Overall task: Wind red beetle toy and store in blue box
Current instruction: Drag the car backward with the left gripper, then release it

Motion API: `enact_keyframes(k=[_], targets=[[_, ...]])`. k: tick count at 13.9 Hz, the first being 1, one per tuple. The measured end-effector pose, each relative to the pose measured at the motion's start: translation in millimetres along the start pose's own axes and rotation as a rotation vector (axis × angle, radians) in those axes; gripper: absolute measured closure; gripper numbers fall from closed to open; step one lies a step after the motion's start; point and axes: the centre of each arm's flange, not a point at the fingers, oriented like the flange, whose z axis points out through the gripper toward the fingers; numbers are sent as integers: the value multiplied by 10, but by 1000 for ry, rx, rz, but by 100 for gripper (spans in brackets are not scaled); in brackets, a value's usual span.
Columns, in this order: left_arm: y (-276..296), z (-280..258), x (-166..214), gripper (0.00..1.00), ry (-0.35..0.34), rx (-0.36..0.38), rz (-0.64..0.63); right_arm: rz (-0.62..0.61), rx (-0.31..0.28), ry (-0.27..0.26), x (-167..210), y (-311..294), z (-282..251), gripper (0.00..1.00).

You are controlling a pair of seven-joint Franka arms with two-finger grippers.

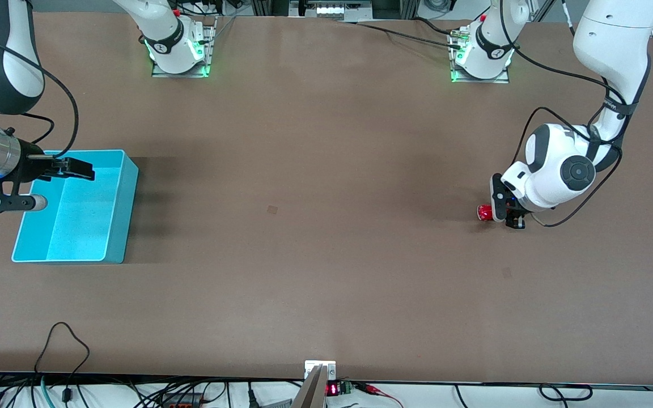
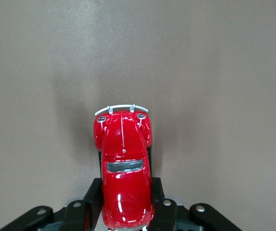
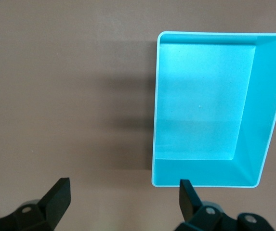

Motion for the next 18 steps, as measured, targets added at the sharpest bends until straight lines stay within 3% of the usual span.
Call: enact_keyframes(k=[9,12,17,18], targets=[[0,7,-70,56,0,-2,-11,0,0,0,0,0,0,0],[12,16,-477,56,6,-9,-16,0,0,0,0,0,0,0],[103,33,-1484,56,20,-1,50,0,0,0,0,0,0,0],[129,68,-1595,50,23,-5,59,0,0,0,0,0,0,0]])
